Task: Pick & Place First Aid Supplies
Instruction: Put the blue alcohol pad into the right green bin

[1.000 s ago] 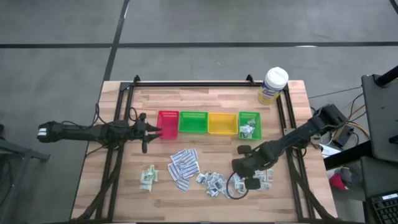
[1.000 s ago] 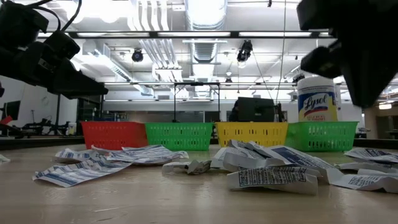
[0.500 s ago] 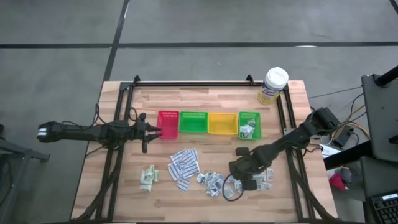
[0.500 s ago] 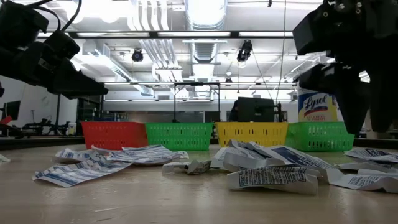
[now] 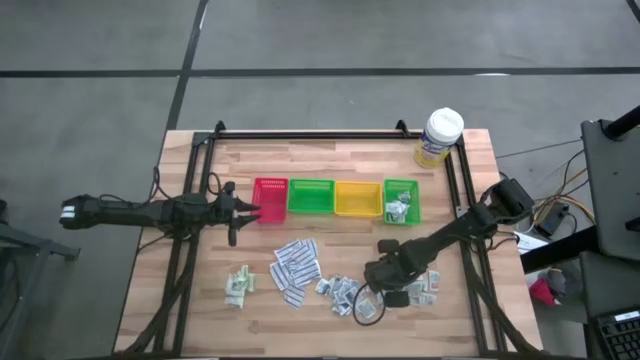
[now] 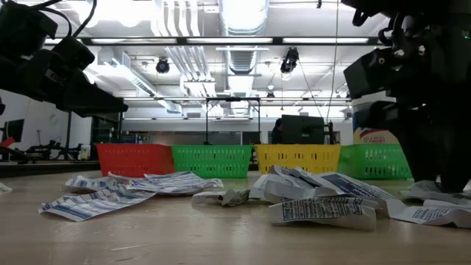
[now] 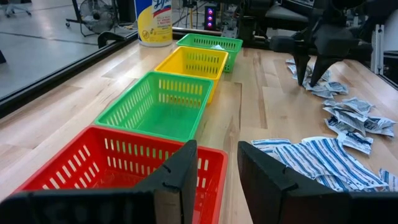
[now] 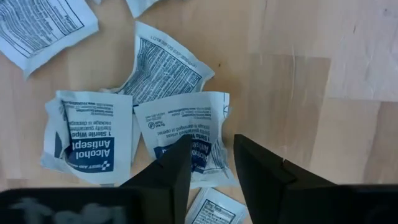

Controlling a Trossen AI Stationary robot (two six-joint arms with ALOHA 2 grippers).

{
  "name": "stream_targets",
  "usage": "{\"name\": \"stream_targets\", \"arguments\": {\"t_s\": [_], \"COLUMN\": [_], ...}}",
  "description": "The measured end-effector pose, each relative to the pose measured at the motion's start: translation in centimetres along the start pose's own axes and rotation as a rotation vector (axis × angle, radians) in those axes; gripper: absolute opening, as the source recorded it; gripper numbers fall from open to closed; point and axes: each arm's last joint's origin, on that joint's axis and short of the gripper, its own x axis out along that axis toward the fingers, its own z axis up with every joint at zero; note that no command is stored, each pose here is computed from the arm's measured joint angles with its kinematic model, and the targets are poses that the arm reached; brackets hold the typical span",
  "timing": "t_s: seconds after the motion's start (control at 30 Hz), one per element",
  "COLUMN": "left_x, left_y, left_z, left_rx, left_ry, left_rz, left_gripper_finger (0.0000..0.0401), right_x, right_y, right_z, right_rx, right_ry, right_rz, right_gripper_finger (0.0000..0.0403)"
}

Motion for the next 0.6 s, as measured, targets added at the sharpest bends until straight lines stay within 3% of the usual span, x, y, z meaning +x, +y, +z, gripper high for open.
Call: {"name": "stream_targets", "arguments": {"t_s": [0.6], "left_x": [0.00], "left_y": [0.00], "left_z": [0.00], "left_rx": [0.000], "left_ry": [0.000], "left_rz": [0.000], "left_gripper_finger": [0.0113], "right_x": [-0.27], "right_y": [-0.05], "right_z": [-0.06], "right_rx": [-0.003], "right_ry": [-0.003], "right_rz": [-0.003], "right_gripper_finger": [0.0029]}}
